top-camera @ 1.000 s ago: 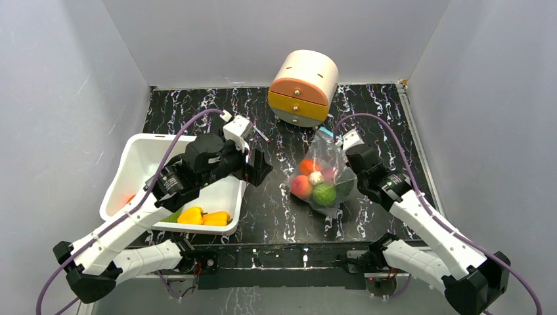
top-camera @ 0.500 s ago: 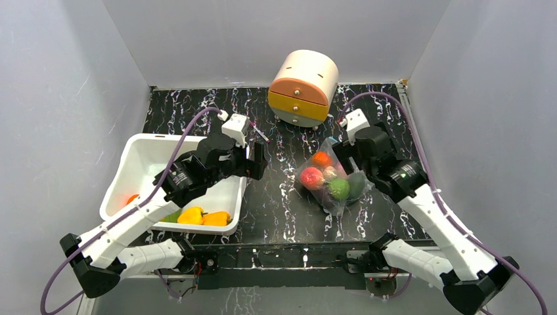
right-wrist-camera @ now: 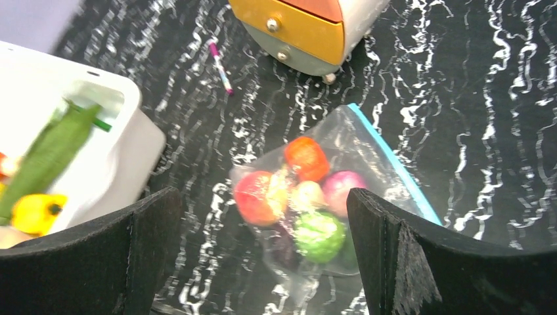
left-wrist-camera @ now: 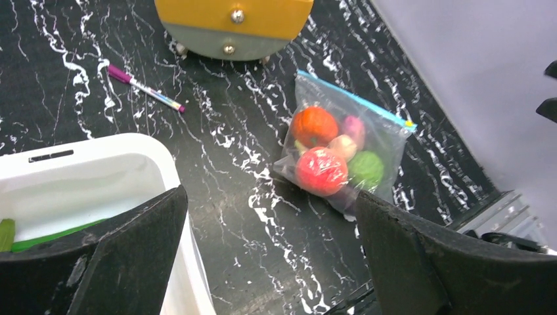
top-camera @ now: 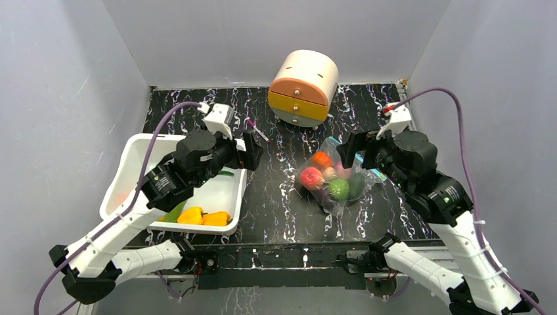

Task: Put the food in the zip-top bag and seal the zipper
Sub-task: Reset both arms

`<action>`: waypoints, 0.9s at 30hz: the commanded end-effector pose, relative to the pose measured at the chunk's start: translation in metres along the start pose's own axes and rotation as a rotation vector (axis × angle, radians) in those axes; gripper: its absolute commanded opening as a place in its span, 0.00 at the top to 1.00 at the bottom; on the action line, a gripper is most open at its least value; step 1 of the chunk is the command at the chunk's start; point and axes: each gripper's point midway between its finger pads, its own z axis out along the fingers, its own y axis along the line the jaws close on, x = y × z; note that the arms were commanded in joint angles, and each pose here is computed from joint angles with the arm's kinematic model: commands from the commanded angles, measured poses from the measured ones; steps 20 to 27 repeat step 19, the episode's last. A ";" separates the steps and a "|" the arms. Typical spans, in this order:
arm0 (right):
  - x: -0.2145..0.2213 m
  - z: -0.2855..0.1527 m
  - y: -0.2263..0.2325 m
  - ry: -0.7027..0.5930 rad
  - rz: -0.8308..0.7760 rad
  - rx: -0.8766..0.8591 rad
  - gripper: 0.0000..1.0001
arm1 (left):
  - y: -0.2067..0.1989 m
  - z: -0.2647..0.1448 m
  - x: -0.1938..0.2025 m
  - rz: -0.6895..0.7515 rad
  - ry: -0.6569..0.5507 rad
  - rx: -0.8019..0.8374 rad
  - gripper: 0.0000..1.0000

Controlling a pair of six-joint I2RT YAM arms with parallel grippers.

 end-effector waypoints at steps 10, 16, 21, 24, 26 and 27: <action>-0.035 -0.048 0.019 -0.182 0.422 -0.113 0.02 | 0.007 -0.033 -0.050 -0.095 -0.227 -0.009 0.02; -0.030 -0.055 0.026 -0.190 0.459 -0.165 0.02 | 0.018 -0.031 -0.041 -0.106 -0.240 -0.042 0.01; -0.031 -0.056 0.026 -0.193 0.466 -0.165 0.02 | 0.018 -0.031 -0.038 -0.117 -0.232 -0.045 0.02; -0.031 -0.056 0.026 -0.193 0.466 -0.165 0.02 | 0.018 -0.031 -0.038 -0.117 -0.232 -0.045 0.02; -0.031 -0.056 0.026 -0.193 0.466 -0.165 0.02 | 0.018 -0.031 -0.038 -0.117 -0.232 -0.045 0.02; -0.031 -0.056 0.026 -0.193 0.466 -0.165 0.02 | 0.018 -0.031 -0.038 -0.117 -0.232 -0.045 0.02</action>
